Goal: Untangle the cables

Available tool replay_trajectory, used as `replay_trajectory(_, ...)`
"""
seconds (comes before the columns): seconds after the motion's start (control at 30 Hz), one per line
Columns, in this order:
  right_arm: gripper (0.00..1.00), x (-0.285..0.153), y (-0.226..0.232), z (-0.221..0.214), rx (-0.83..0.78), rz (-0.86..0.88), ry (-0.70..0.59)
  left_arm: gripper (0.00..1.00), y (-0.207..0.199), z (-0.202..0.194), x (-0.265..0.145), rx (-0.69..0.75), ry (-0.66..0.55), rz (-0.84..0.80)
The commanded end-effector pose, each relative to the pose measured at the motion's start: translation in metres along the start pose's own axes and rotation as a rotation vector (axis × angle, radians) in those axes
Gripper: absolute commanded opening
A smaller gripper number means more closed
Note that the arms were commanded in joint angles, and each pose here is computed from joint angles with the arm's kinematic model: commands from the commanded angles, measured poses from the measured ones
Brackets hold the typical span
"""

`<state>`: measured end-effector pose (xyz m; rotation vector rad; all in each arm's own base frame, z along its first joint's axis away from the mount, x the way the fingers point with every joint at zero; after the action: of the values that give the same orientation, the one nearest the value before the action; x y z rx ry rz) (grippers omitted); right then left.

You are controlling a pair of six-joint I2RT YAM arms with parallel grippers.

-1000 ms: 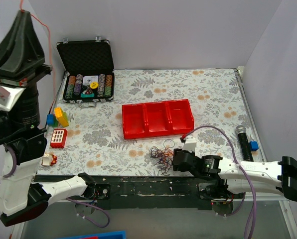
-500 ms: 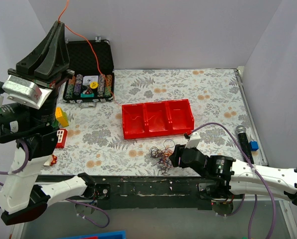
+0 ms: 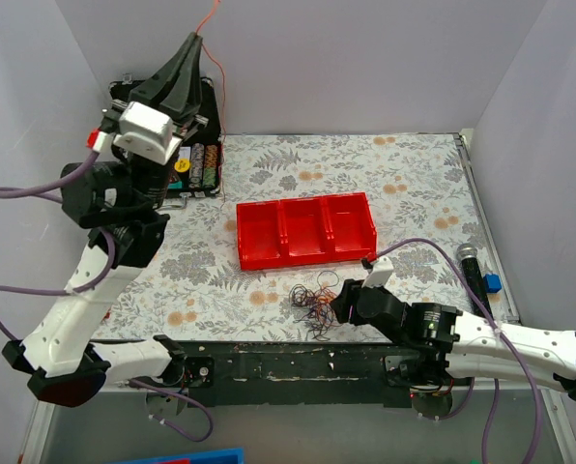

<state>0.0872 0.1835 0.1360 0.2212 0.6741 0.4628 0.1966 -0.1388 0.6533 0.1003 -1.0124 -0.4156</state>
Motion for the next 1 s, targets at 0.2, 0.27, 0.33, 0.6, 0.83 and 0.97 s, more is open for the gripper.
replay_trajectory(0.2, 0.6, -0.003, -0.001, 0.004, 0.043, 0.013, -0.046, 0.0, -0.005, -0.011, 0.009, 0.023, -0.035, 0.015)
replay_trajectory(0.27, 0.6, -0.003, -0.002, 0.004, 0.043, 0.015, -0.047, 0.0, -0.003, -0.01, 0.009, 0.033, -0.039, 0.022)
replay_trajectory(0.33, 0.6, -0.004, -0.002, 0.004, 0.047, 0.02, -0.048, 0.0, -0.002, -0.009, 0.01, 0.041, -0.045, 0.027)
replay_trajectory(0.6, 0.59, -0.003, -0.003, 0.001, 0.047, 0.023, -0.042, 0.0, -0.004, -0.013, 0.015, 0.07, -0.056, 0.028)
replay_trajectory(0.83, 0.56, -0.004, -0.004, 0.001, 0.051, 0.029, -0.046, 0.0, -0.017, -0.032, 0.013, 0.098, -0.044, -0.015)
replay_trajectory(0.97, 0.56, -0.006, -0.005, 0.003, 0.055, 0.025, -0.053, 0.0, -0.024, -0.047, 0.008, 0.098, -0.008, -0.029)
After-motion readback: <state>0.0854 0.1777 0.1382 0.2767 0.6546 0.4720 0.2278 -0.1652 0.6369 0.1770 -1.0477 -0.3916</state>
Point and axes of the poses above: each gripper's point midway between its finger pads, its own x axis out along the fingers, its own y axis along the line the jaws close on, z = x × y, the point moved 6 cm from there along -x, back along the fingers, and after that the axes turned 3 degrees about -x, right-handed, at the moved point
